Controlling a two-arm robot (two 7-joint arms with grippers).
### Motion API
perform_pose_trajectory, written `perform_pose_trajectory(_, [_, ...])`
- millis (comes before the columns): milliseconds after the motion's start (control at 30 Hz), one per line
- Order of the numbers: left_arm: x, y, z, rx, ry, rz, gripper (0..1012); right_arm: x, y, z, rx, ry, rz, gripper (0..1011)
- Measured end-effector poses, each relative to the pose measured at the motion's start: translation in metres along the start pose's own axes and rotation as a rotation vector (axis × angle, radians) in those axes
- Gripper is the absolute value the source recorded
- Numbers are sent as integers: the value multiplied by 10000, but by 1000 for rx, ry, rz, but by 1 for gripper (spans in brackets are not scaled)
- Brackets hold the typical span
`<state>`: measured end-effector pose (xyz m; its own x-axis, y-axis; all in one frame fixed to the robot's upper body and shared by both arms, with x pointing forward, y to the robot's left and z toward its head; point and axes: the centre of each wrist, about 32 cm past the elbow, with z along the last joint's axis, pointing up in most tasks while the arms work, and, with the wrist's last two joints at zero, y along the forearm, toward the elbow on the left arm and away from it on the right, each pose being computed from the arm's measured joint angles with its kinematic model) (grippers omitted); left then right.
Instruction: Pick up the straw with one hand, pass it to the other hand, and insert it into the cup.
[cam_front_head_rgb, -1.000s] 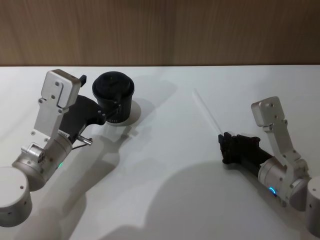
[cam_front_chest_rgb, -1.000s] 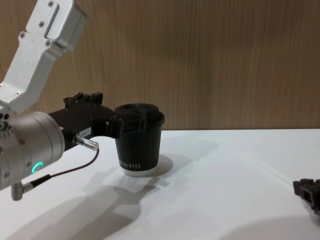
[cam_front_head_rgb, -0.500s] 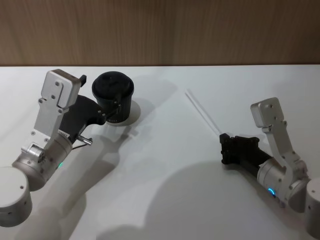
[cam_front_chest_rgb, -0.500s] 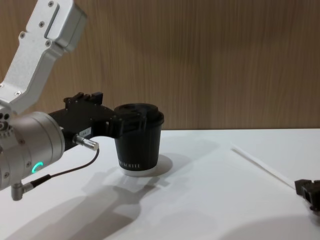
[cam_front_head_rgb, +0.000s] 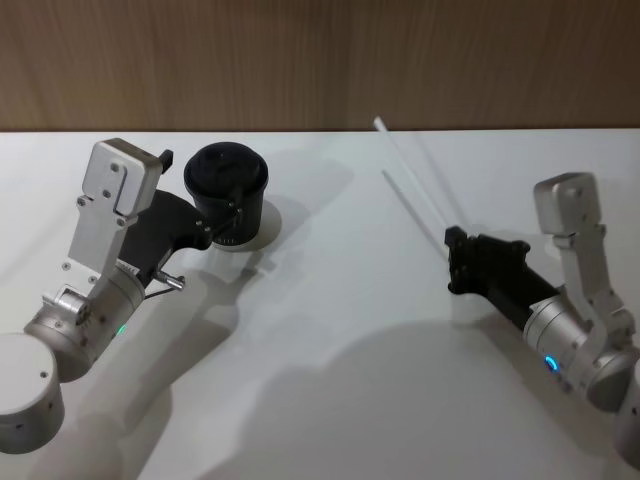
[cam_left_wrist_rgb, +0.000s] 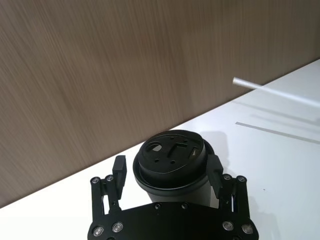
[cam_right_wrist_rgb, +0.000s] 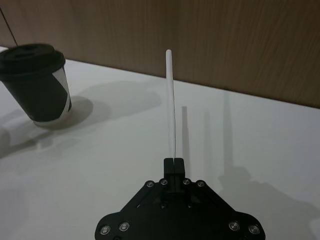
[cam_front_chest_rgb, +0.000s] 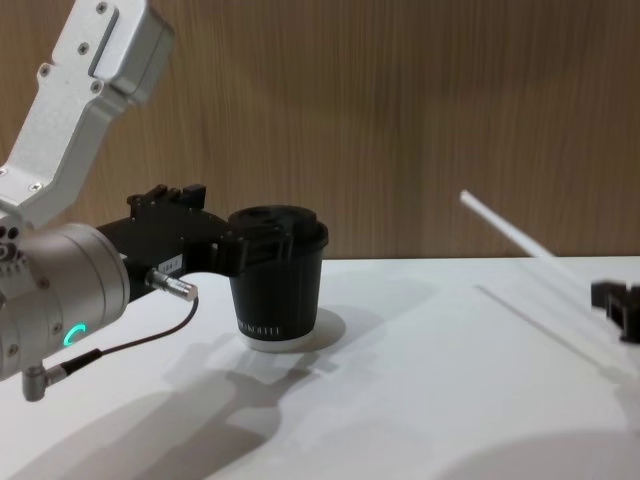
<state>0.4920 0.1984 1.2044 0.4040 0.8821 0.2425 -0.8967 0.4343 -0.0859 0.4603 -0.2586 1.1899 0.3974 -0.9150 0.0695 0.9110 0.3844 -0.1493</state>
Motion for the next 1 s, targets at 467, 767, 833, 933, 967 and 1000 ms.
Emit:
perform_pose_trajectory(467, [41, 0, 77, -28, 61, -43, 1003, 81, -32, 236, 235, 23, 62, 1])
perform_pose_trajectory(767, [86, -8, 185, -70, 164, -107, 1003, 125, 0, 412, 395, 27, 151, 1])
perform_pose_trajectory(833, [99, -15, 216, -82, 198, -128, 1003, 132, 15, 453, 429, 25, 177, 1])
perform_pose_trajectory(933, [117, -28, 260, -99, 245, -155, 1003, 132, 37, 500, 470, 22, 213, 1])
perform_pose_trajectory(967, [123, -35, 280, -108, 266, -168, 1003, 132, 42, 510, 479, 21, 220, 1])
perform_pose_trajectory(1000, [129, -40, 293, -113, 278, -173, 1003, 130, 48, 517, 486, 20, 228, 0])
